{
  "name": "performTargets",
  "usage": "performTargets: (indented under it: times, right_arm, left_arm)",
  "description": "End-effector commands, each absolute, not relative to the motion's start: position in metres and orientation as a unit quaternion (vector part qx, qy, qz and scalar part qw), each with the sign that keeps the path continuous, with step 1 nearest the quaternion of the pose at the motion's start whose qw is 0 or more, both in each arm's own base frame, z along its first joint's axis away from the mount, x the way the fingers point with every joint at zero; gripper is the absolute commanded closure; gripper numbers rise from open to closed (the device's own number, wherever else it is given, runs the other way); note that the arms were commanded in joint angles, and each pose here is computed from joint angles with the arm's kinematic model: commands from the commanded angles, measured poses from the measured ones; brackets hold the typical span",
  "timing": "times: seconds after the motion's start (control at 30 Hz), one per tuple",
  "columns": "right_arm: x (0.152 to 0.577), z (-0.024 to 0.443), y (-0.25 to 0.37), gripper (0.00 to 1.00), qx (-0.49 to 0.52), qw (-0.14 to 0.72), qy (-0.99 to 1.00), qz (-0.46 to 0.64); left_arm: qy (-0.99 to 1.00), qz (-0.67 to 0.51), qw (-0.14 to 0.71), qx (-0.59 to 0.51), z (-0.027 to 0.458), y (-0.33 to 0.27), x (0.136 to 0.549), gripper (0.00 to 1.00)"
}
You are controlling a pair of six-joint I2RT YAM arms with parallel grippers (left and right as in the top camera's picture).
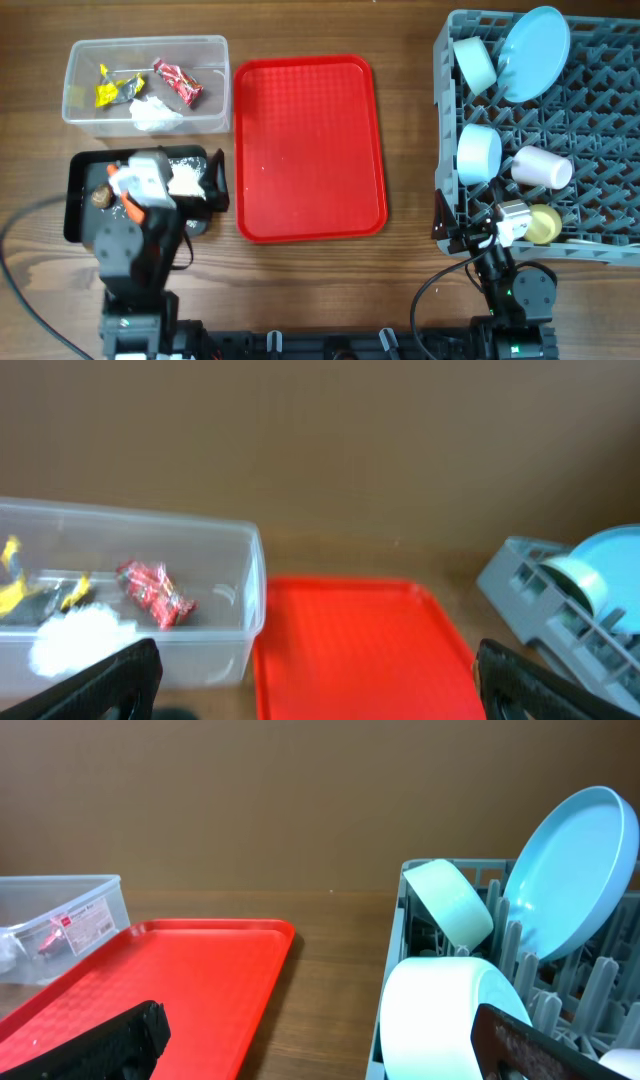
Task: Sort waste into correct bins and load items into the dishwasher rack
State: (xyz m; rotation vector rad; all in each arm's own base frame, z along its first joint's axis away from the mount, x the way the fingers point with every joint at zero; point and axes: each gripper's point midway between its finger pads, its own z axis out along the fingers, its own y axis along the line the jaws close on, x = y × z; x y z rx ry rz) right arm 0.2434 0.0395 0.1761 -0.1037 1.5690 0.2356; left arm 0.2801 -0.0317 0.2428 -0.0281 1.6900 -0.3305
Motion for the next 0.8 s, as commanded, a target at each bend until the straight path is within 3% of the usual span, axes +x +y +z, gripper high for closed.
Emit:
performTargets:
  times: [0.0, 0.2, 0.4, 0.77]
  right_arm:
    - [0.243, 0.179, 0.039, 0.0, -0.046, 0.705, 0.7, 0.101]
    - [0.243, 0.179, 0.039, 0.0, -0.047, 0.705, 0.7, 0.101]
    - [0.243, 0.179, 0.038, 0.0, -0.046, 0.705, 0.7, 0.101]
    - [0.243, 0.179, 0.039, 0.0, -0.046, 0.705, 0.7, 0.101]
  left_arm:
    - [0.718, -0.155, 0.679, 0.005, 0.21, -0.037, 0.265, 0.0]
    - [0.696, -0.142, 0.704, -0.002, 0.185, -0.032, 0.254, 0.0]
    - [0.728, -0.126, 0.673, -0.023, 0.16, -0.025, 0.244, 0.0]
    - [0.727, -0.124, 0.675, -0.025, 0.161, -0.023, 0.244, 0.0]
